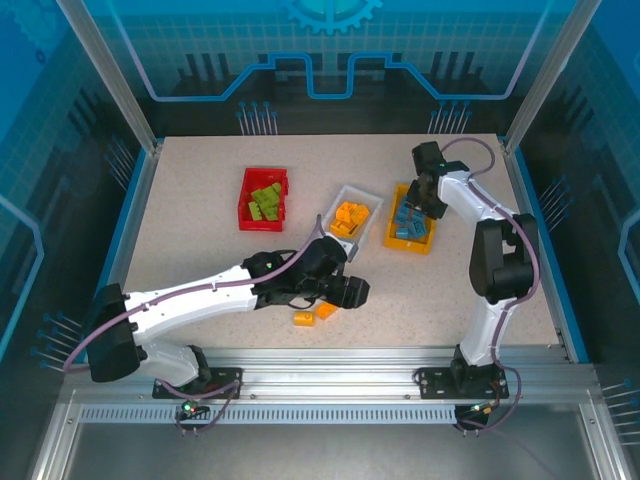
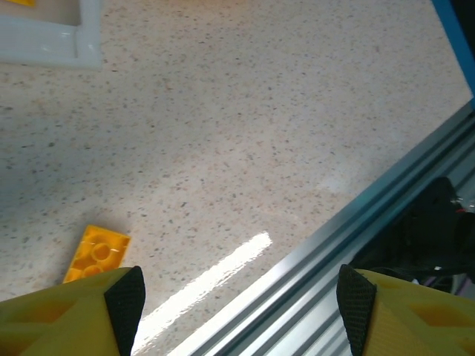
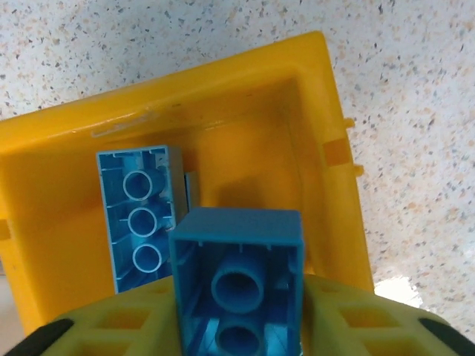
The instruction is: Sort the legos into containers by color
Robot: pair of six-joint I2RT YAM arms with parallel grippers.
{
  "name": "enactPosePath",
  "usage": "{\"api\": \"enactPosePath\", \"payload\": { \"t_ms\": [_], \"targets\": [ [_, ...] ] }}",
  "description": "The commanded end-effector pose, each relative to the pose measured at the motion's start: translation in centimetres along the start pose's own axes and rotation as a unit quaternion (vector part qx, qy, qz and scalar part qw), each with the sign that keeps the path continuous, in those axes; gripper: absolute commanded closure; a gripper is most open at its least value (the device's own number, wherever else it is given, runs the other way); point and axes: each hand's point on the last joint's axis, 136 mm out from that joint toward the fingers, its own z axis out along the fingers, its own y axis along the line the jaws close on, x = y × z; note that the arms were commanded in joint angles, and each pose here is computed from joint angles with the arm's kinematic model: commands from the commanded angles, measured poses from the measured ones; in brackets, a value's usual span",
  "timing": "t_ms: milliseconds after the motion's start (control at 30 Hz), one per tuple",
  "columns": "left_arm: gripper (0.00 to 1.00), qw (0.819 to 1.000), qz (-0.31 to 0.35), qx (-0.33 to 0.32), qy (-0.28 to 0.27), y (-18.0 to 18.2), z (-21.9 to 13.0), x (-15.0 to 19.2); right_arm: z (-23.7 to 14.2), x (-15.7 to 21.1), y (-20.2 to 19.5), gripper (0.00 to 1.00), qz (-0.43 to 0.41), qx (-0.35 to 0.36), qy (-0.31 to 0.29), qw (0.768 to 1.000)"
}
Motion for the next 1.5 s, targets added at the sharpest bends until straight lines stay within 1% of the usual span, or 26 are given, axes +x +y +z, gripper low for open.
{"api": "enactPosePath", "payload": {
  "t_ms": [0,100,233,333,400,467,500,600,667,800,933,1000,1133,1233,1333,1467],
  "targets": [
    [0.26,0.998,0.002,-0.055,-0.002,1.9,-0.6,0.4,-1.2,-0.6,0.3,0.51,0.008,-0.019,0.003,1.000],
    [0.25,0.997,-0.001,-0.076,0.008,3.1,-0.9,1.4,-2.5,-0.8,0.7,0.46,0.008,-0.033,-0.003,0.999],
    [0.23,0.994,-0.012,-0.108,0.026,5.0,-1.5,3.0,-5.3,-1.5,1.0,0.44,0.004,-0.055,-0.030,0.998],
    [0.21,0.990,-0.033,-0.130,0.043,6.4,-1.9,4.6,-8.3,-1.8,1.4,0.45,-0.008,-0.075,-0.059,0.995],
    [0.20,0.987,-0.050,-0.143,0.061,7.3,-2.0,5.9,-10.8,-1.4,2.1,0.44,-0.031,-0.101,-0.087,0.991],
    [0.20,0.982,-0.066,-0.159,0.074,8.3,-2.0,7.1,-13.3,0.0,3.0,0.43,-0.065,-0.135,-0.117,0.982],
    [0.19,0.980,-0.073,-0.166,0.081,8.8,-1.9,7.7,-14.4,1.2,3.4,0.41,-0.085,-0.155,-0.131,0.975],
    [0.15,0.976,-0.089,-0.171,0.104,9.6,-1.2,9.5,-17.0,6.0,4.9,0.36,-0.152,-0.218,-0.153,0.952],
    [0.14,0.973,-0.093,-0.174,0.122,9.9,-0.7,10.6,-17.9,9.2,4.9,0.34,-0.182,-0.238,-0.155,0.941],
    [0.12,0.966,-0.091,-0.194,0.148,11.0,0.6,12.2,-18.4,15.0,4.0,0.34,-0.211,-0.271,-0.129,0.930],
    [0.11,0.964,-0.088,-0.199,0.154,11.2,2.2,12.4,-17.8,19.0,2.4,0.34,-0.218,-0.285,-0.097,0.928],
    [0.11,0.963,-0.089,-0.201,0.158,11.2,3.1,12.6,-17.7,20.2,1.6,0.34,-0.217,-0.285,-0.086,0.930],
    [0.11,0.957,-0.089,-0.220,0.168,12.0,4.4,13.2,-17.6,21.6,0.2,0.35,-0.206,-0.287,-0.079,0.932],
    [0.13,0.955,-0.085,-0.232,0.164,12.5,5.0,13.2,-17.7,22.0,-0.3,0.36,-0.198,-0.293,-0.077,0.932],
    [0.17,0.953,-0.078,-0.247,0.155,13.0,5.4,12.8,-17.8,22.2,-0.2,0.37,-0.199,-0.295,-0.077,0.932],
    [0.26,0.949,-0.063,-0.274,0.142,13.9,5.5,12.3,-17.7,22.4,0.0,0.38,-0.204,-0.295,-0.072,0.931]
  ]
}}
